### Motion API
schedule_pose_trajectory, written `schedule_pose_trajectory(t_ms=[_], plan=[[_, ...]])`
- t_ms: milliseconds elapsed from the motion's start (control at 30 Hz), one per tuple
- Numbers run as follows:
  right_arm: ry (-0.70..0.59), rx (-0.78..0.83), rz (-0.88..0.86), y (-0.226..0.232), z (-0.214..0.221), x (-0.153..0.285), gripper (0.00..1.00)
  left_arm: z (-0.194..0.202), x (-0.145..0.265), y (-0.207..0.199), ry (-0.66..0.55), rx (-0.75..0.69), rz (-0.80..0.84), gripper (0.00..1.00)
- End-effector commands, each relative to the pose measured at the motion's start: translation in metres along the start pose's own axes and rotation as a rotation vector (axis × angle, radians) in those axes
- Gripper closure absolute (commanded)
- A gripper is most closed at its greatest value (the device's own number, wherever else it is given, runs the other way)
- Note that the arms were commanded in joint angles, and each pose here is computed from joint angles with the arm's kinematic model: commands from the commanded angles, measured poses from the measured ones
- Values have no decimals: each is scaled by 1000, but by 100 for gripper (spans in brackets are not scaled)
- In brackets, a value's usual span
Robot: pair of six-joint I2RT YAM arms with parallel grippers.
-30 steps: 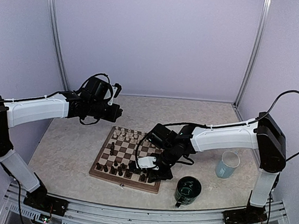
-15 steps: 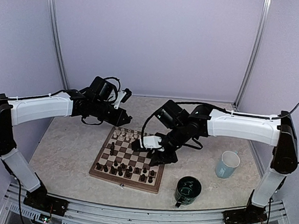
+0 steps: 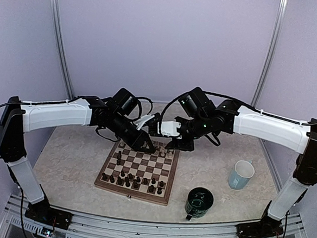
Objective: Set up the chess pieces on the board
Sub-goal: Pass from the left arm to the right
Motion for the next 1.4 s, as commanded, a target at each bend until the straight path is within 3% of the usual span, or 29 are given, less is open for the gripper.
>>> schedule_pose_trajectory(t_ms=[0, 533, 633, 767, 867, 1000, 1100, 1233, 1367], plan=[[2, 50, 22, 0, -6, -1, 56, 6, -8, -11, 77, -3, 104, 98], [60, 194, -116, 43, -16, -38, 58, 10, -14, -13, 109, 2, 183, 97], [76, 208, -120, 46, -15, -43, 65, 10, -14, -13, 110, 1, 187, 97], [95, 214, -112, 46, -14, -45, 81, 11, -14, -12, 112, 5, 186, 97], [84, 202, -92, 44, -16, -41, 91, 8, -13, -10, 101, 10, 167, 86], [25, 142, -74, 38, -19, -30, 96, 8, -8, 0, 65, 32, 94, 73], [-75, 32, -96, 29, -19, -18, 97, 9, 10, 9, -45, 89, 51, 65], [-251, -136, -154, 15, -11, 3, 98, 6, 44, 11, -334, 152, 63, 61], [-456, -314, -231, 0, -2, 20, 98, 5, 80, -31, -680, 26, 100, 60]])
Point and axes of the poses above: each gripper's point midway between its finger pads, its own x axis back along the fingers, its own y axis along the line the jaws close on, z = x × y, the point moved 7 cm from there along x, back along the fingers, and after that the axes turned 10 degrees about x, right-handed, at the moved point
